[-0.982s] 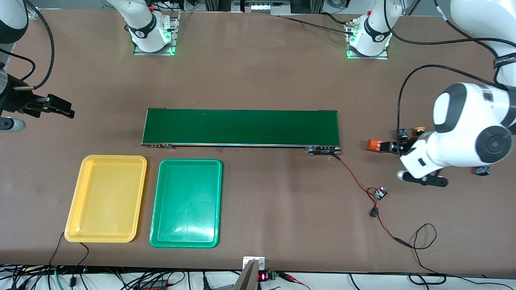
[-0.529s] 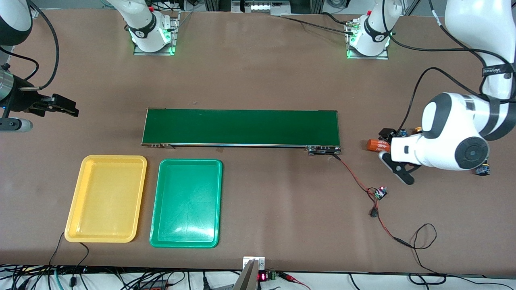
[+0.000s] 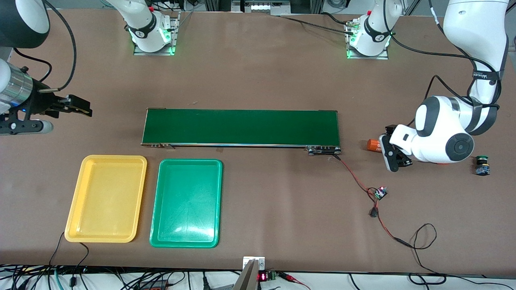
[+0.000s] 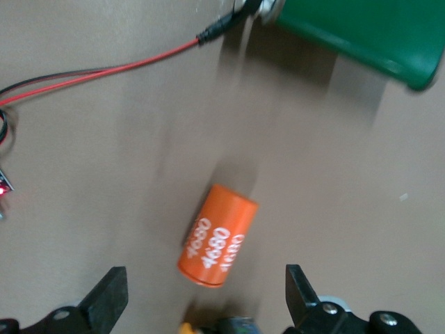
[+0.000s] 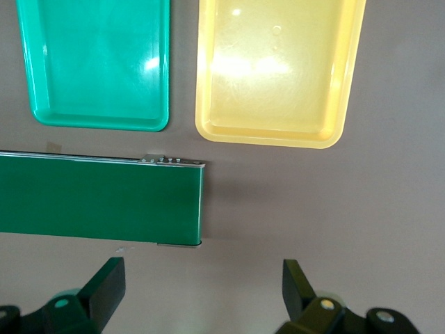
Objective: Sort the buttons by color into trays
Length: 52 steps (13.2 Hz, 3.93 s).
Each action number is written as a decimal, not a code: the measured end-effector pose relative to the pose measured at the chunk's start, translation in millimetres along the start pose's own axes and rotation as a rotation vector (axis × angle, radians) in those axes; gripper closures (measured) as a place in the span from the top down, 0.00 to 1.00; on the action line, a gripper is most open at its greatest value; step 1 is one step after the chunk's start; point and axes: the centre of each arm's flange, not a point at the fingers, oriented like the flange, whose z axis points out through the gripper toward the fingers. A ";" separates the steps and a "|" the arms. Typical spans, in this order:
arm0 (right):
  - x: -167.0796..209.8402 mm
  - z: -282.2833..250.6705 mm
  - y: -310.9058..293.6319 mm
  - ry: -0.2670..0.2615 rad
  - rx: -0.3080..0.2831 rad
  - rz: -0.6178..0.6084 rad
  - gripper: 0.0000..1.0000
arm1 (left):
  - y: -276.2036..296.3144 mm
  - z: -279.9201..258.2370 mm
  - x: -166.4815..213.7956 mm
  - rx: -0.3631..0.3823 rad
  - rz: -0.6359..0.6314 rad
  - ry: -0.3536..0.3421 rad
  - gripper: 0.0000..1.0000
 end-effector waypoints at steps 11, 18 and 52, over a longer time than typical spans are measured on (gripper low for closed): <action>-0.5 0.1 -47.0 0.004 -0.013 -0.078 1.00 | 27.1 63.9 -12.7 0.096 0.202 0.020 1.00; -0.4 0.1 -46.3 0.004 -0.013 -0.078 1.00 | 30.8 68.4 -14.0 0.142 0.245 0.024 1.00; 2.5 3.9 -40.7 0.000 -0.013 -0.067 1.00 | 35.7 100.7 -9.3 0.164 0.365 0.029 0.50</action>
